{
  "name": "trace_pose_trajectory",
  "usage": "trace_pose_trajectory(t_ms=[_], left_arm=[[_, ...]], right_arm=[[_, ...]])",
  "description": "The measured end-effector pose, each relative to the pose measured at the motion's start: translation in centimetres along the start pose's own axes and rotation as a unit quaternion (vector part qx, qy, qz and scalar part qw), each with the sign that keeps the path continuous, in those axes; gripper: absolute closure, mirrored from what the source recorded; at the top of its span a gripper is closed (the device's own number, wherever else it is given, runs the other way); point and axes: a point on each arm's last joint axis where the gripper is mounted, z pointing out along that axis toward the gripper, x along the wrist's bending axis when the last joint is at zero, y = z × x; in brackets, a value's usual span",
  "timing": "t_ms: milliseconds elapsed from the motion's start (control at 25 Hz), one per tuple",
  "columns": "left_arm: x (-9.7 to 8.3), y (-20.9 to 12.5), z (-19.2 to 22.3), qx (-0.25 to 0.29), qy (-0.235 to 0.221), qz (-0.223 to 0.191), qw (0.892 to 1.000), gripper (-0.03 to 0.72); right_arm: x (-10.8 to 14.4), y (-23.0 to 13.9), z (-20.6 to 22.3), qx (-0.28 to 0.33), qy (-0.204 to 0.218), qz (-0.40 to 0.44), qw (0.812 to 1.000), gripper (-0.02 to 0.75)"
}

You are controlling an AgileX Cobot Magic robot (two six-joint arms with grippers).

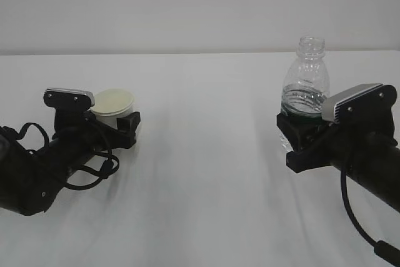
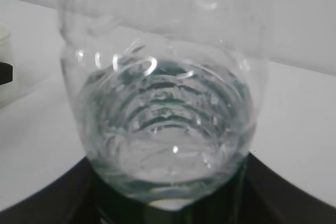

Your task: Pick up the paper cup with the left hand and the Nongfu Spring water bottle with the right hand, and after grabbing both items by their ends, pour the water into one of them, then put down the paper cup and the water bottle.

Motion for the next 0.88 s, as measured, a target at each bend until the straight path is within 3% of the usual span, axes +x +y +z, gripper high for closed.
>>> trace_pose_trajectory(t_ms=[400,880], left_arm=[[0.0,0.0,0.0,0.0,0.0,0.0,1.0,0.146],[0.0,0.0,0.0,0.0,0.0,0.0,1.0,0.188]], right_arm=[[0.0,0.0,0.0,0.0,0.0,0.0,1.0,0.323],[0.0,0.0,0.0,0.0,0.0,0.0,1.0,0.324]])
